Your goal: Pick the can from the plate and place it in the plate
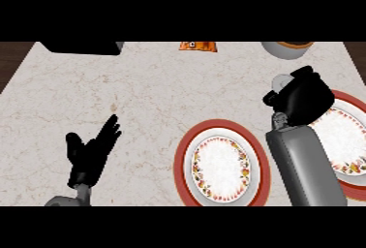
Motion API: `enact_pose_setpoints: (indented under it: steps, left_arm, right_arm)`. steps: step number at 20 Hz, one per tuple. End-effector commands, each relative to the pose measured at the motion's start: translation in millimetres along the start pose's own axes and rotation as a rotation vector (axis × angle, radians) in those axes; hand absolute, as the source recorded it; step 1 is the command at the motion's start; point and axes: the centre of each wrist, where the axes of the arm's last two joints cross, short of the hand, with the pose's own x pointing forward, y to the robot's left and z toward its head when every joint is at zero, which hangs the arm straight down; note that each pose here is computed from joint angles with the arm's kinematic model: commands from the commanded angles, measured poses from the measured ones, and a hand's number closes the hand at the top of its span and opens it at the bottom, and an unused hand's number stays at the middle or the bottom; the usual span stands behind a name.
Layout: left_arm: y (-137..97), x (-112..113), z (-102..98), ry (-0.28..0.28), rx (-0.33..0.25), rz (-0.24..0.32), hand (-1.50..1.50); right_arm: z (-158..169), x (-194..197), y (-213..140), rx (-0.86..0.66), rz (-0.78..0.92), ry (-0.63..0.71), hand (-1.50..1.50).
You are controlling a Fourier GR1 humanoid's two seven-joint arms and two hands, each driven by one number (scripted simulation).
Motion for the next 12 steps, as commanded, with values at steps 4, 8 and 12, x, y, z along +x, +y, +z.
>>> enact_pose_setpoints:
  steps: [4,8,12]
  left_arm:
    - [-7,0,-3,0.017,-0.028,-0.001,0.0]
    - [-8,5,-4,-0.008,-0.024,-0.012,0.0]
    - [-3,3,-4,0.016,-0.035,-0.01,0.0]
  right_arm:
    - [-55,22,-28,-0.314,-0.148,0.388,1.5]
    - [-64,22,-33,-0.415,-0.207,0.44,1.5]
    - [-73,10,-31,-0.519,-0.267,0.475,1.5]
